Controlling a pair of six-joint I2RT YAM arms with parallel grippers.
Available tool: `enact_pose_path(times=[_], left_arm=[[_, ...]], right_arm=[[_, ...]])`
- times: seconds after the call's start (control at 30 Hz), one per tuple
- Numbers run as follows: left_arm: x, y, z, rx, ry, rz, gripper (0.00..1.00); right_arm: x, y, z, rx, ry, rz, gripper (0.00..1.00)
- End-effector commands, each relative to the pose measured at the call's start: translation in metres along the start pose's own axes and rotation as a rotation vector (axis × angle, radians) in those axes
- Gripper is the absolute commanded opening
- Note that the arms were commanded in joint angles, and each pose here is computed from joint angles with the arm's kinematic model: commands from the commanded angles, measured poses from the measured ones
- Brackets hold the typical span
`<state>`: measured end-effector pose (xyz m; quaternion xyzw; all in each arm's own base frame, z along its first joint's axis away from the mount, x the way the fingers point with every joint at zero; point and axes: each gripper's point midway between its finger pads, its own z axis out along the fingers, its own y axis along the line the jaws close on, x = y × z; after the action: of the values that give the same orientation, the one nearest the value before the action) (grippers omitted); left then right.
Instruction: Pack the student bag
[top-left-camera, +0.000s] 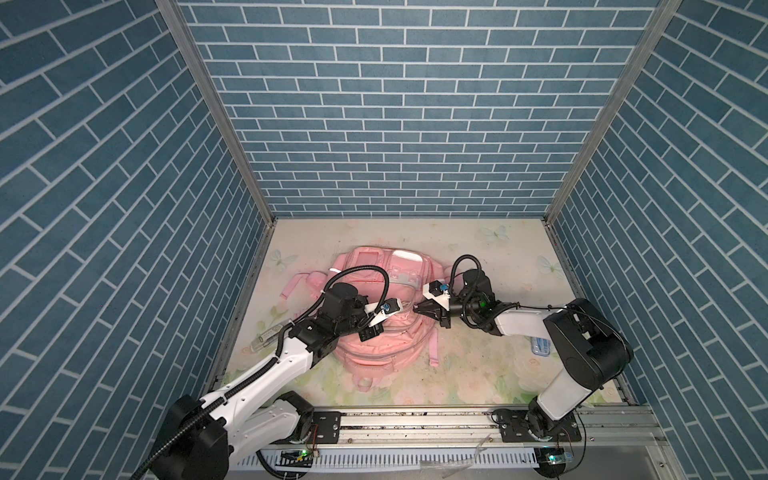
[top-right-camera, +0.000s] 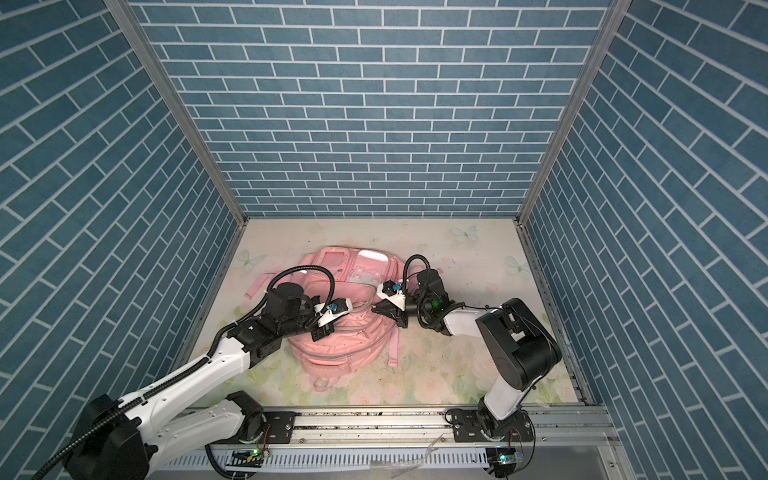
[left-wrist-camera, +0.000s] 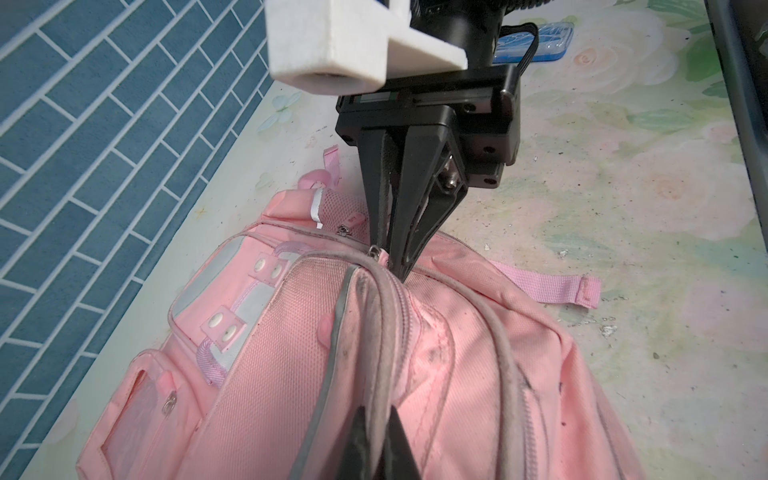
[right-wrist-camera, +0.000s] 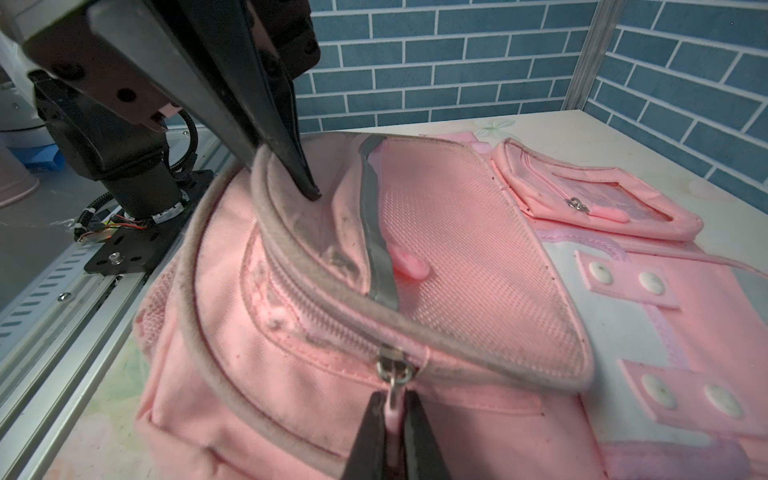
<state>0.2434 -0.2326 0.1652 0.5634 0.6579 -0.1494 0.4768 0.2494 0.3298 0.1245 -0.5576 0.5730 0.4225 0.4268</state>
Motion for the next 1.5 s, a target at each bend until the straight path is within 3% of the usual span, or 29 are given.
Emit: enact_pose_path(times=[0.0, 0.3, 0.5, 0.6, 0.63, 0.77, 0.83, 1.1, 1.2, 1.47], left_arm=[[-0.038, 0.034, -0.013, -0.123, -0.108, 0.018, 0.0], [-0.056, 0.015, 0.012, -0.215, -0.049, -0.156, 0.0], [-0.087, 0.039, 0.037, -0.327, -0.052, -0.476, 0.0], [-0.102, 0.041, 0.058, -0.298, -0.023, -0.567, 0.0], [-0.106, 0.041, 0.062, -0.29, -0.018, -0.582, 0.03], [-0.118, 0.047, 0.065, -0.295, 0.003, -0.682, 0.37], [-0.119, 0.05, 0.061, -0.304, 0.026, -0.712, 0.48], [-0.111, 0.058, 0.073, -0.319, 0.207, -0.877, 0.56], [-0.102, 0.053, 0.09, -0.31, 0.313, -0.908, 0.61], [-0.087, 0.046, 0.127, -0.301, 0.505, -0.962, 0.62]], right_arm=[[-0.008, 0.006, -0.003, 0.005, -0.016, 0.017, 0.07], [-0.01, -0.018, -0.031, 0.154, 0.042, 0.214, 0.0], [0.002, -0.025, -0.065, 0.277, 0.145, 0.246, 0.0], [0.005, -0.012, -0.071, 0.274, 0.144, 0.229, 0.0], [0.006, -0.009, -0.072, 0.273, 0.137, 0.23, 0.0], [0.01, 0.0, -0.076, 0.29, 0.133, 0.238, 0.0], [0.013, -0.001, -0.08, 0.328, 0.135, 0.236, 0.0], [0.015, -0.004, -0.083, 0.393, 0.111, 0.183, 0.0], [0.011, -0.003, -0.082, 0.423, 0.088, 0.137, 0.0], [0.008, 0.006, -0.077, 0.458, 0.053, 0.02, 0.0]])
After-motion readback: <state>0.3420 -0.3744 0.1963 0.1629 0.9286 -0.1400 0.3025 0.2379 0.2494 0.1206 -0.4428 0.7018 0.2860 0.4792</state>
